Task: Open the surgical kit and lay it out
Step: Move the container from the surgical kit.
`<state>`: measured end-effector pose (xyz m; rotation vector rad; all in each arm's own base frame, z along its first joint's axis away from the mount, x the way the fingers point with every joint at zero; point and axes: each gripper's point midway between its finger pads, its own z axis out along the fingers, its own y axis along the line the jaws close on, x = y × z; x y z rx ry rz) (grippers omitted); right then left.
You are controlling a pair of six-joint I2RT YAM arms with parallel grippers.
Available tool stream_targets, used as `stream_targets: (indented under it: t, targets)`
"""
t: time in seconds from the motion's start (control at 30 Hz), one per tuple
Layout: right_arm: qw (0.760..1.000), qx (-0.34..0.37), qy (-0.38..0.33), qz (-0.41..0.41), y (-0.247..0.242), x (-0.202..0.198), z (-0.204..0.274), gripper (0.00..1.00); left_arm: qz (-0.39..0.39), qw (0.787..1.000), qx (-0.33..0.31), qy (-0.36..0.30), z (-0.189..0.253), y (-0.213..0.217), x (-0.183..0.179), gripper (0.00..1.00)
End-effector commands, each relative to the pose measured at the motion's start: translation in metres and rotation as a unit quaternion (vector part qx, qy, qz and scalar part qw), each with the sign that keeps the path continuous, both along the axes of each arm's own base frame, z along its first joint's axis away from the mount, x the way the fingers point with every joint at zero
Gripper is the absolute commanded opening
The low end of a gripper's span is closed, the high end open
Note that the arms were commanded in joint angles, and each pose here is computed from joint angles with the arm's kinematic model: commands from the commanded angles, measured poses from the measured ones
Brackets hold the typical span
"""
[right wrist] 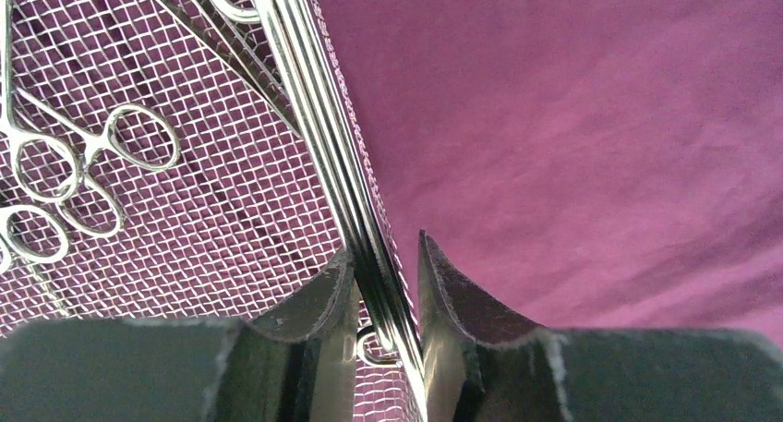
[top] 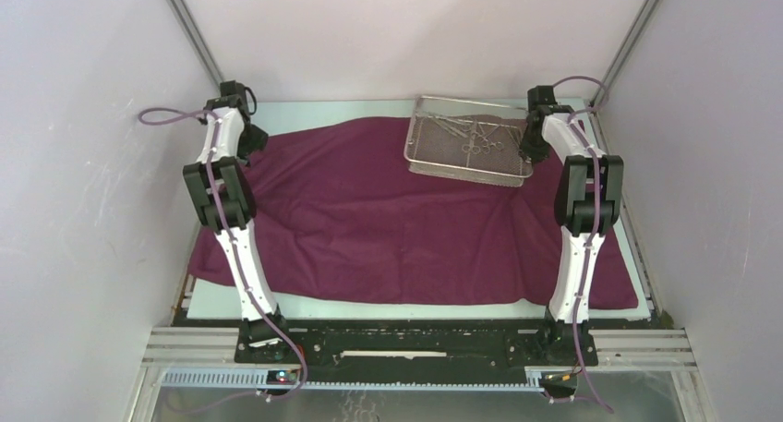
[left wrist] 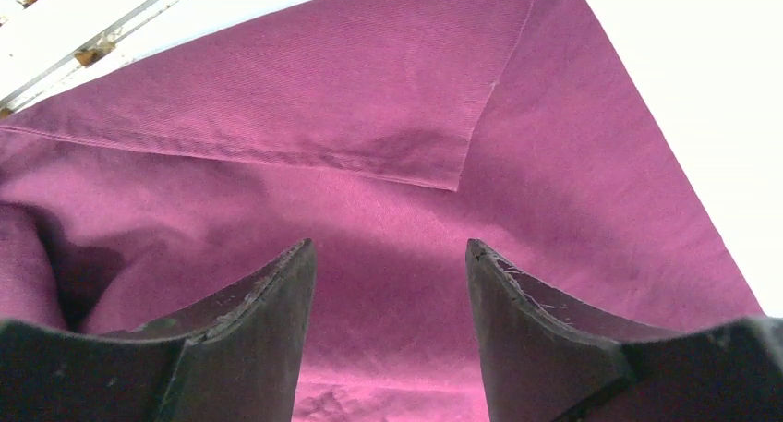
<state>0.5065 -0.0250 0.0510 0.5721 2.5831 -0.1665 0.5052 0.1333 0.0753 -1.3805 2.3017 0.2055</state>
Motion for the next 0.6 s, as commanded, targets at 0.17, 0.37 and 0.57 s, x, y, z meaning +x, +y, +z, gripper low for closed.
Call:
stream_targets:
  t: [0.17, 0.37, 0.57]
  targets:
    - [0.997, -0.066, -0.008, -0.046, -0.047, -0.003, 0.015, 0.0, 0.038, 0.998, -0.01, -0.056, 0.005, 0.0, 0.033, 0.66]
    - [0.997, -0.018, -0.068, 0.036, 0.01, 0.014, 0.047, 0.0, 0.092, 0.995, 0.004, -0.032, -0.013, 0.011, 0.023, 0.62]
    - [0.986, 0.042, -0.126, 0.106, 0.061, 0.025, 0.086, 0.0, 0.104, 0.994, -0.018, -0.04, -0.026, 0.01, 0.035, 0.59]
